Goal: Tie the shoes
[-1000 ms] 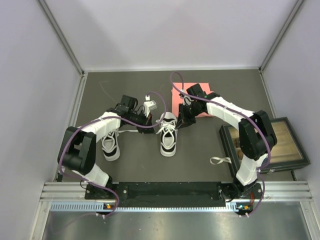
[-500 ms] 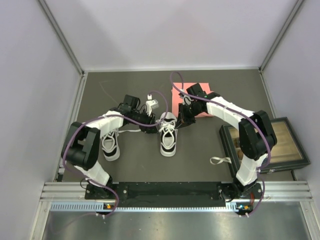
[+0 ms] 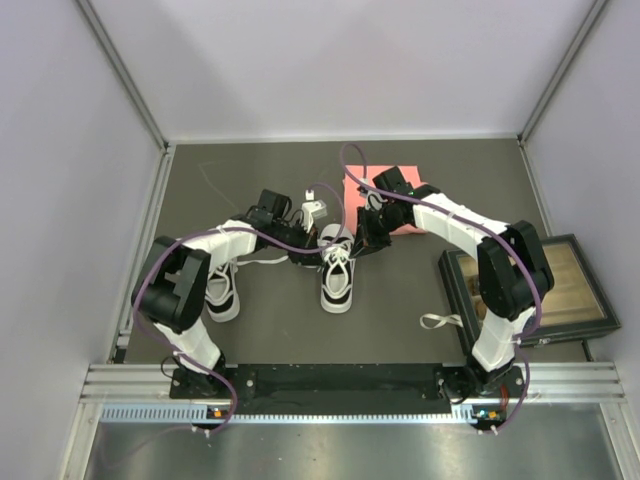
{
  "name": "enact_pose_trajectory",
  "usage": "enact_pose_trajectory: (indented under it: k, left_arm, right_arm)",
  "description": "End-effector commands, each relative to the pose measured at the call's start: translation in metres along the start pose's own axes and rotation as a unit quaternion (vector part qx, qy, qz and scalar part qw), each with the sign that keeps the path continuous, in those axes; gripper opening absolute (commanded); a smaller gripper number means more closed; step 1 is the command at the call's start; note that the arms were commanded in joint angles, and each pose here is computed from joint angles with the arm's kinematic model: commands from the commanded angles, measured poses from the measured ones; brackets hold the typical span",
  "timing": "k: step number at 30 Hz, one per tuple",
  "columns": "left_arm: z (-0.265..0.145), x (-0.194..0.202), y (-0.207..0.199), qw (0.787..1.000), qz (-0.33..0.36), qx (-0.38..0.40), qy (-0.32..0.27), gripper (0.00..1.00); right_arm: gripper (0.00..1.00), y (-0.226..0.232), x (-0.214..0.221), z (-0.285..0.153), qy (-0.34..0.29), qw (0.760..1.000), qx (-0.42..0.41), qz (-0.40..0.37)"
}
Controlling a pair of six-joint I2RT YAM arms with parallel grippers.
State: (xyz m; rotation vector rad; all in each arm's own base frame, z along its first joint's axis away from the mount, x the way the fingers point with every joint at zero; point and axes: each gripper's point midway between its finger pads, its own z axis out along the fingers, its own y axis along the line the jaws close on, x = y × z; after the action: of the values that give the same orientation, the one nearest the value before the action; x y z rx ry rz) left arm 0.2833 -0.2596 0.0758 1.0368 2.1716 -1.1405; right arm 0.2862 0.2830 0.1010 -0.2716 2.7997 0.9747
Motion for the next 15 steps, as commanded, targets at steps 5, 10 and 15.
enact_pose_trajectory:
  k: [5, 10, 15]
  left_arm:
    - [-0.009, -0.016, -0.006, 0.999, 0.040, 0.001, -0.012, 0.00]
    - [-0.020, -0.003, -0.010, 0.999, 0.047, -0.002, 0.006, 0.00]
    - [-0.023, -0.001, -0.010, 0.998, 0.058, -0.004, 0.011, 0.00]
  right_arm:
    - [0.02, 0.010, -0.012, -0.011, -0.021, 0.999, -0.013, -0.020]
    - [0.10, 0.008, -0.017, -0.013, -0.028, 0.999, -0.013, -0.014]
    - [0.16, 0.011, -0.026, -0.016, -0.044, 0.999, -0.023, -0.008]
